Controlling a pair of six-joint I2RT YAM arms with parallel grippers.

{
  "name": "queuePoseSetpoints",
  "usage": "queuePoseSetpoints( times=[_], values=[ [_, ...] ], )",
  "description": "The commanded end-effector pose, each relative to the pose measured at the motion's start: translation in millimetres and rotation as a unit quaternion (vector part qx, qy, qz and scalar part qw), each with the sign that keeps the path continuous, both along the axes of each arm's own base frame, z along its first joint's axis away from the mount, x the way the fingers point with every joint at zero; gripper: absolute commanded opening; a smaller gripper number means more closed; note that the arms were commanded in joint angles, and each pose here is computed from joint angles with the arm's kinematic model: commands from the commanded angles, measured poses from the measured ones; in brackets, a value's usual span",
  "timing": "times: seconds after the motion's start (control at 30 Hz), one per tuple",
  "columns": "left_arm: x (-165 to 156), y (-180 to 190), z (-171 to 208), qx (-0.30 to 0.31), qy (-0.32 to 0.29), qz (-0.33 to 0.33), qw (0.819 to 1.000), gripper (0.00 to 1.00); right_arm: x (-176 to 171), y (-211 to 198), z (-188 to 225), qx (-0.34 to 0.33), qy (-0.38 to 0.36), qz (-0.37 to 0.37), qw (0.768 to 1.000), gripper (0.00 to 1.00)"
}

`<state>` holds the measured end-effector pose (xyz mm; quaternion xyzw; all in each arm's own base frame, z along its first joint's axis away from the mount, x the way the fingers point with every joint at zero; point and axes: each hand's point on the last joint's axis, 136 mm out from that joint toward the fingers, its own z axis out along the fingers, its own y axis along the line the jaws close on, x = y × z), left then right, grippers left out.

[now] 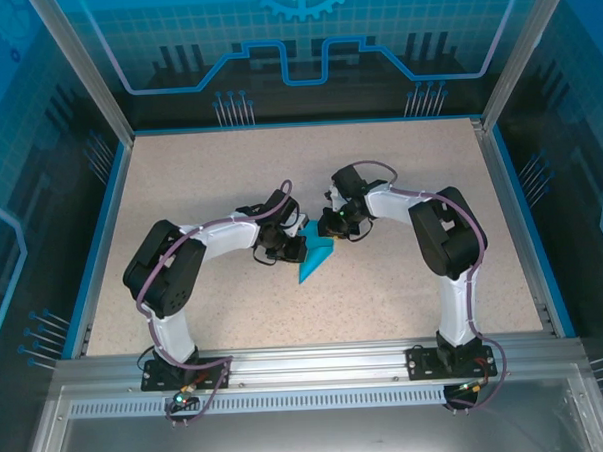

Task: Fold a paper plane with a square sheet of paper (pick it up from the middle)
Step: Third fold the triangle at the center of the table.

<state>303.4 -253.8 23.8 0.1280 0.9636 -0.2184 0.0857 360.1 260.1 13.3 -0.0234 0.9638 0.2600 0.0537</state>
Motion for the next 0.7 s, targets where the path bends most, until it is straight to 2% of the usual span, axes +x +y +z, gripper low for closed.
queuePoseSetpoints(
  times=[0.0,0.67],
  values=[
    [-3.0,7.4,-7.1,0.011,0.011,0.007,1.0,0.1,-22.5,-10.8,-18.2,-0.04,0.037,-0.003,0.998,0.2],
    [-7.6,8.6,-5.8,0.005,0.013,0.014,1.0,0.11,-22.3,-8.2,-14.2,-0.038,0.034,-0.003,0.999,0.2]
  ],
)
